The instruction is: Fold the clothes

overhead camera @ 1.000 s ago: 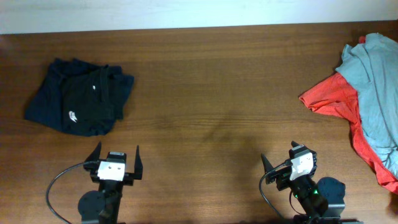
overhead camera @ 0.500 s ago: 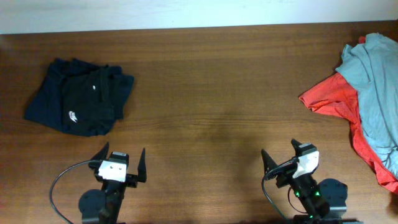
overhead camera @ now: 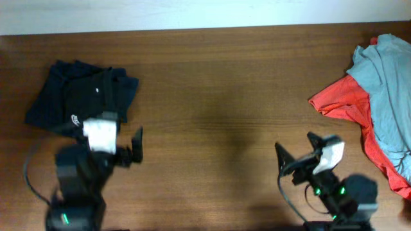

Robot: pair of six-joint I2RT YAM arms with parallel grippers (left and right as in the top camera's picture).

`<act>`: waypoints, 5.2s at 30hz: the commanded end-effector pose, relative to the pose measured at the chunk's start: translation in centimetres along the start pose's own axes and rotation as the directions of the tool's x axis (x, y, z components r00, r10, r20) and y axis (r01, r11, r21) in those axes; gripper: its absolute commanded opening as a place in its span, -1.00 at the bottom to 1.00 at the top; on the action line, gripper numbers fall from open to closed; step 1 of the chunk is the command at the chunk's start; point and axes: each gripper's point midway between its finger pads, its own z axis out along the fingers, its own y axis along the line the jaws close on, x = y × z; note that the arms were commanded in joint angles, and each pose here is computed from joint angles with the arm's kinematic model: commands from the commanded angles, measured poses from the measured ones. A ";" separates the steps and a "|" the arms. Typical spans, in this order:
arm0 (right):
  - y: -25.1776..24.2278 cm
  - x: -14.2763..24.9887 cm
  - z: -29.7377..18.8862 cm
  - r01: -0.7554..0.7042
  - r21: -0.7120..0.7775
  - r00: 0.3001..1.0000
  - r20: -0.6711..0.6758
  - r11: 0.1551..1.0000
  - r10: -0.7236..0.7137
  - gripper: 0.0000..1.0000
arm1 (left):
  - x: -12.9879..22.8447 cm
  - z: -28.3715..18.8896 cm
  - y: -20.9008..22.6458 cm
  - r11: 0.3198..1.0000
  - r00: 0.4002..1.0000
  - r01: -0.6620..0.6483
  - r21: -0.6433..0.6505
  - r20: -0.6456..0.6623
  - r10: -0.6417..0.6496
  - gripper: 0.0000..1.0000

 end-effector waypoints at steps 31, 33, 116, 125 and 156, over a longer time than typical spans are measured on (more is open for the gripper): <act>-29.7 -1.0 -10.9 -0.390 0.912 0.505 0.094 0.129 0.858 0.96 | -2.9 6.7 -3.0 0.923 0.849 0.283 0.262 -0.516 -0.114 0.98; -30.7 0.9 -12.7 -0.392 0.919 0.440 0.142 0.048 0.887 0.87 | -3.1 6.8 -3.0 0.923 0.853 0.279 0.264 -0.509 -0.112 0.98; -1.3 -14.1 8.3 -0.459 -0.050 0.852 -0.307 0.887 0.423 -0.92 | -18.3 -0.3 -1.1 0.980 0.989 0.063 0.190 -0.146 -0.035 0.98; 20.2 -11.7 12.9 -0.314 -0.583 0.912 -0.405 0.749 0.067 -0.92 | -23.6 -5.1 0.7 0.999 1.000 -0.007 0.048 0.031 0.006 0.98; 4.4 -21.1 11.9 -0.438 -0.373 0.895 -0.273 0.818 0.354 -0.90 | -23.0 -6.0 2.2 0.998 1.000 -0.002 -0.057 0.005 0.003 0.98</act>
